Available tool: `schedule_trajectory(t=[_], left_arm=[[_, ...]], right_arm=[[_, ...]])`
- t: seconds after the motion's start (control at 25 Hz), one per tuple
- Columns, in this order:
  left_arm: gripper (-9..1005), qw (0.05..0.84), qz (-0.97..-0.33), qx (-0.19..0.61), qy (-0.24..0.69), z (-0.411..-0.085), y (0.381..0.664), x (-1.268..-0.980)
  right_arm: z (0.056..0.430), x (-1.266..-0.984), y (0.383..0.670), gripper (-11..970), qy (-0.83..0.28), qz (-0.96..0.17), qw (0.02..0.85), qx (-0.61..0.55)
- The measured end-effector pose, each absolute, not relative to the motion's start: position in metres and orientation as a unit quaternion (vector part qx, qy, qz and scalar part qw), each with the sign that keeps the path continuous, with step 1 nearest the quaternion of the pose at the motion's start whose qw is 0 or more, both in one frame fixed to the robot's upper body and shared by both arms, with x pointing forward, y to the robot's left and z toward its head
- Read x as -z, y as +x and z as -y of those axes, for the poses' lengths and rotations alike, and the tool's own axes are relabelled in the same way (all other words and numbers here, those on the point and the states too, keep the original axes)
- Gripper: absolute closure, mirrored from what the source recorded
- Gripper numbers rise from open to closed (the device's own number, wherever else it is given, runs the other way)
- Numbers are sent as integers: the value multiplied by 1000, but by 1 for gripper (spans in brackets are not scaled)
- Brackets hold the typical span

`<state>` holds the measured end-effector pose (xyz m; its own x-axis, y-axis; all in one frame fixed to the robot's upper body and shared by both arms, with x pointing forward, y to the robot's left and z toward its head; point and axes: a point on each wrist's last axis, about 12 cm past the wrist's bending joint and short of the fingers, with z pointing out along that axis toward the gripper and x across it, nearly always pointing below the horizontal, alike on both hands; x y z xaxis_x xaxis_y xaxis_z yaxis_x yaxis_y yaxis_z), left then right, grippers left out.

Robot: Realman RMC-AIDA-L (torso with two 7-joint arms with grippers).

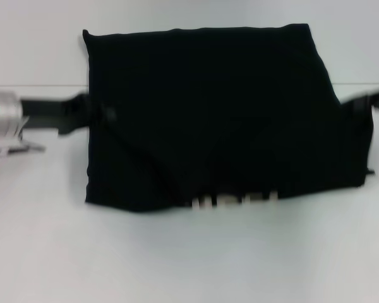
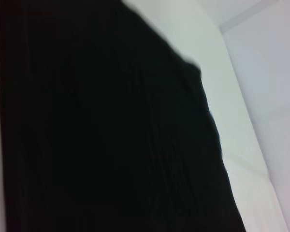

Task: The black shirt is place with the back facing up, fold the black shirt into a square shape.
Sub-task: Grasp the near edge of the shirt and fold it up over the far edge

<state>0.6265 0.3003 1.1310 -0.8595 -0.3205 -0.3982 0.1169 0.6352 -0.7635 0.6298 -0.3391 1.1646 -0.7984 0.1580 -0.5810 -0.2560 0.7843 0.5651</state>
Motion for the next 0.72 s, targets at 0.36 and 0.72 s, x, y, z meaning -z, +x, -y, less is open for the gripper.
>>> schedule_trajectory(t=[0.36, 0.72], left_arm=[[967, 345, -890, 282, -92, -258, 680, -1123], [967, 385, -894, 215, -76, -255, 684, -1116]], right_arm=[[274, -1134, 692, 894, -18, -898, 401, -180], [254, -1120, 697, 894, -17, -886, 449, -111]])
